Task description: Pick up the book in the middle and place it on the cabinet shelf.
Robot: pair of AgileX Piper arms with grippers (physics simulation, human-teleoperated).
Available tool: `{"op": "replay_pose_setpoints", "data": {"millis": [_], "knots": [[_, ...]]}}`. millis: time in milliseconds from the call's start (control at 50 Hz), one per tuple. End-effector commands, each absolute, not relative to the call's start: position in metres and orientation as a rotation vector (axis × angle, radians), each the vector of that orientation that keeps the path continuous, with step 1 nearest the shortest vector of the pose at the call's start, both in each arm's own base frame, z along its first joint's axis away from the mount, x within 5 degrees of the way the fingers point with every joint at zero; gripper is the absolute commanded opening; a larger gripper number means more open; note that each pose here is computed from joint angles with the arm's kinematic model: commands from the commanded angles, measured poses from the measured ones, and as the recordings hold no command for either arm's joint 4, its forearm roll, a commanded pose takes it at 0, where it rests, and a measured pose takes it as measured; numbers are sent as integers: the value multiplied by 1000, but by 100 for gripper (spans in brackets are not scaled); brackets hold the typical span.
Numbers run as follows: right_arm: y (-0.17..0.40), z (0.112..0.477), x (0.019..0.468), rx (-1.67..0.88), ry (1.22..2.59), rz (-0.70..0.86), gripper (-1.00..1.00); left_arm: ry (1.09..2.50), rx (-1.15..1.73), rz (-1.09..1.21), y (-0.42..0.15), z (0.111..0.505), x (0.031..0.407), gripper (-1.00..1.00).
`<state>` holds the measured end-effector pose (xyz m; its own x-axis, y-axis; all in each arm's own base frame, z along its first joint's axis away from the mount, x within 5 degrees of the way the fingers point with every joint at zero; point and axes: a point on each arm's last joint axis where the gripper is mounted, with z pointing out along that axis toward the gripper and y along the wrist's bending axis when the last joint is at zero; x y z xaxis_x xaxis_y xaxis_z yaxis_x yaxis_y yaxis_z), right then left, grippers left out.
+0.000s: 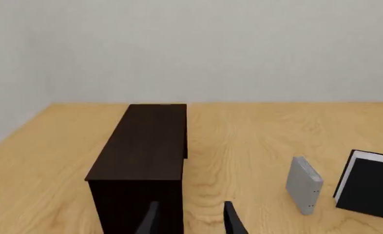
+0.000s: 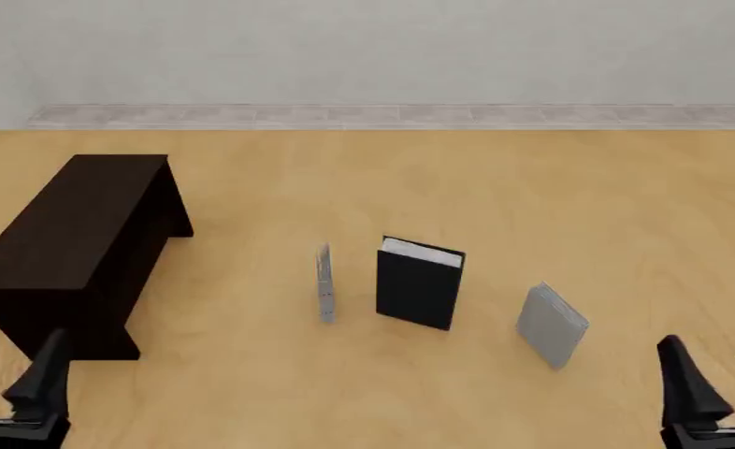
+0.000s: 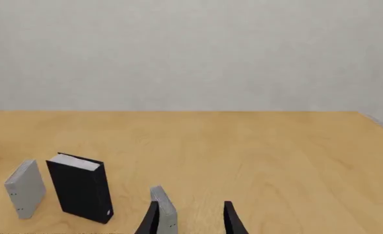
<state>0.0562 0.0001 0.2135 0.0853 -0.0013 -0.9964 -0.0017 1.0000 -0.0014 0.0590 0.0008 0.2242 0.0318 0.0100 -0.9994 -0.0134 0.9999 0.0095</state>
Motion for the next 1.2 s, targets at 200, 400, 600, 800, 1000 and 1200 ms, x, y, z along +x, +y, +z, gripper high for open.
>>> {"op": "replay_pose_setpoints", "data": {"millis": [200,400,600,800,1000,1200], "knots": [[2,212,56,-33,1502,19,100,1450,75,-91,-5,251,47,100],[2,212,56,-34,1502,21,100,1415,110,-120,-5,286,34,100],[2,213,56,-28,1491,20,100,1436,270,-167,-21,322,70,100],[2,213,56,-34,1490,19,100,1455,487,-201,-55,342,114,100],[2,213,56,-30,1489,18,100,1460,567,-234,-75,356,131,100],[2,213,56,-31,1490,21,100,1489,727,-256,-108,358,150,100]]}}
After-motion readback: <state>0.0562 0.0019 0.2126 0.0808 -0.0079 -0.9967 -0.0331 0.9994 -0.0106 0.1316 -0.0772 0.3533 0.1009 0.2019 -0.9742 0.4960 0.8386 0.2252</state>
